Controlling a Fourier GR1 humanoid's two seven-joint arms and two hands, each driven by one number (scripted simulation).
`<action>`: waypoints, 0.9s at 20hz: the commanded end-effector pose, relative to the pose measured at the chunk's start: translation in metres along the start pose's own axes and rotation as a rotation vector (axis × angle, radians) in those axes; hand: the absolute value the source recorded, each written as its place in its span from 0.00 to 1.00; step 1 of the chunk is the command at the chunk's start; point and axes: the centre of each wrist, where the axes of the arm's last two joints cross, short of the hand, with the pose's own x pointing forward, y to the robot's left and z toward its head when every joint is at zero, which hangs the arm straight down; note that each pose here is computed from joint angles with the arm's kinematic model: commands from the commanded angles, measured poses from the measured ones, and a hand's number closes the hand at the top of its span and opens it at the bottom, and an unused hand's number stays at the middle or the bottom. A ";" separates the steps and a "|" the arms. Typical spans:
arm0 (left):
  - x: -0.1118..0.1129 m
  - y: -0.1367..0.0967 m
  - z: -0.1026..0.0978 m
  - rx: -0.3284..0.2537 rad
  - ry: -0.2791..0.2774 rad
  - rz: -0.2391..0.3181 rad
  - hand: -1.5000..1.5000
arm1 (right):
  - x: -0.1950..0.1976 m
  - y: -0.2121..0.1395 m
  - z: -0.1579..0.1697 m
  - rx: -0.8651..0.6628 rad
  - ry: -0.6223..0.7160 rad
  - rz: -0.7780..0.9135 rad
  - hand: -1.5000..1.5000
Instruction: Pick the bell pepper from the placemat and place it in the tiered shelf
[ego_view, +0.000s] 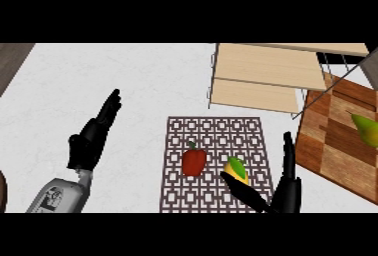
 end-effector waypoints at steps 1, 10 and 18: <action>0.007 0.007 -0.012 0.011 -0.017 -0.006 0.50 | 0.025 -0.001 -0.007 0.081 0.030 0.115 0.00; -0.005 -0.008 -0.002 -0.014 0.000 0.000 0.50 | 0.085 0.020 -0.005 0.348 0.184 0.491 0.00; 0.007 -0.015 -0.009 -0.024 0.017 0.008 0.50 | 0.152 0.030 0.012 0.370 0.255 0.694 0.00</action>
